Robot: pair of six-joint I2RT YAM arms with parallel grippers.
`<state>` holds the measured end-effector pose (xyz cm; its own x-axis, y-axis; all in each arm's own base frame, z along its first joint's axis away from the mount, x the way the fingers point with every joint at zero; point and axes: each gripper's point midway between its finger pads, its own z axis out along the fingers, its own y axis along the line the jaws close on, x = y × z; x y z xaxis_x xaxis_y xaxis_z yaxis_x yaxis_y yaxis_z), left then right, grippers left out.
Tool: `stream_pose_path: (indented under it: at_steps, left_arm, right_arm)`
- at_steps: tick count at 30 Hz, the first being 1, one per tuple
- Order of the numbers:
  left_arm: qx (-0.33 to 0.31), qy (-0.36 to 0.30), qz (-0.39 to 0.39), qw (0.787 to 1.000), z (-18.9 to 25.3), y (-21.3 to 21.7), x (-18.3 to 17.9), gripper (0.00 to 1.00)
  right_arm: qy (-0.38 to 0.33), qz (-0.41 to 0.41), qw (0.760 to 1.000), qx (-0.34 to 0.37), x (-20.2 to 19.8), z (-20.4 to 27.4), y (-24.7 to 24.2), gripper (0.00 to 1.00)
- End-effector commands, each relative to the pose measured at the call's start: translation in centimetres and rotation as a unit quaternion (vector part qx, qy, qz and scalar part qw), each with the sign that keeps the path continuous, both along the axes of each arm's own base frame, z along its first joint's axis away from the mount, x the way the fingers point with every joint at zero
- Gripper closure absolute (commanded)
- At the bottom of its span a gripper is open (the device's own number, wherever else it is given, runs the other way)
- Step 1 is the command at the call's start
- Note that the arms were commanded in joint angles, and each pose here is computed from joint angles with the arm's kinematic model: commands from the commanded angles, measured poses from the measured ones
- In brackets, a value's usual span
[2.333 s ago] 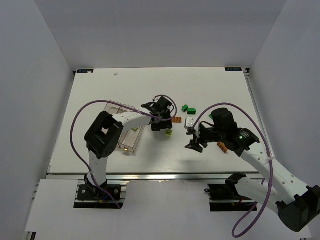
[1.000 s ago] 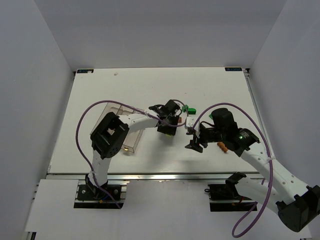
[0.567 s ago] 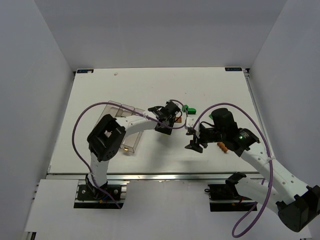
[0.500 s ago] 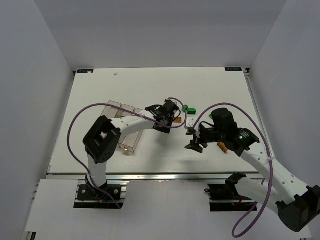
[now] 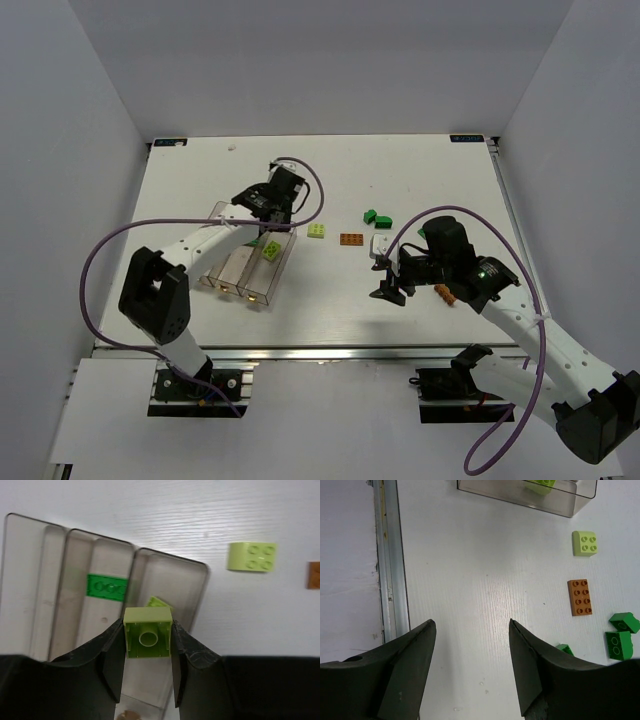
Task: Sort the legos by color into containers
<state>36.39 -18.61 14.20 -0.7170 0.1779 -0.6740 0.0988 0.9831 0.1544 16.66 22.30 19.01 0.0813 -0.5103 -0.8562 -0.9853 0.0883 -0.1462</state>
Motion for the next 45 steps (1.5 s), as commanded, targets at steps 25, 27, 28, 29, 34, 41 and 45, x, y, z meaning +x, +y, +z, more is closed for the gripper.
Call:
stream_pose_path:
  at_steps: [25, 27, 28, 29, 34, 41, 45]
  left_arm:
    - [0.012, -0.010, 0.031, 0.999, -1.6, 2.9, 0.9, 0.22]
    - [-0.018, -0.031, 0.023, 0.999, 0.4, 2.3, 0.8, 0.22]
    - [-0.031, -0.040, 0.017, 0.999, 1.2, 2.1, 0.7, 0.22]
    - [-0.056, -0.057, 0.006, 0.997, 2.9, 1.9, 0.1, 0.22]
    - [-0.150, -0.139, -0.029, 0.978, 8.7, 1.4, -2.2, 0.09]
    - [-0.229, -0.253, -0.052, 0.939, 14.5, 3.0, -5.8, 0.02]
    - [-0.242, -0.271, -0.070, 0.929, 15.3, 2.9, -6.3, 0.02]
  right_arm:
    - [0.004, 0.005, 1.000, -0.006, 0.1, -0.5, 0.1, 0.34]
    - [0.004, 0.000, 1.000, -0.007, 0.4, -0.7, 0.1, 0.34]
    - [0.010, -0.003, 1.000, -0.009, 0.5, -0.9, 0.2, 0.34]
    - [0.005, -0.007, 1.000, -0.006, 0.9, -0.8, 0.3, 0.34]
    - [0.005, -0.039, 0.999, -0.032, 3.5, -2.4, 0.9, 0.34]
    - [-0.092, -0.092, 0.991, -0.005, 11.4, -2.4, 4.2, 0.11]
    - [-0.121, -0.040, 0.992, -0.016, 15.3, -2.0, 8.1, 0.11]
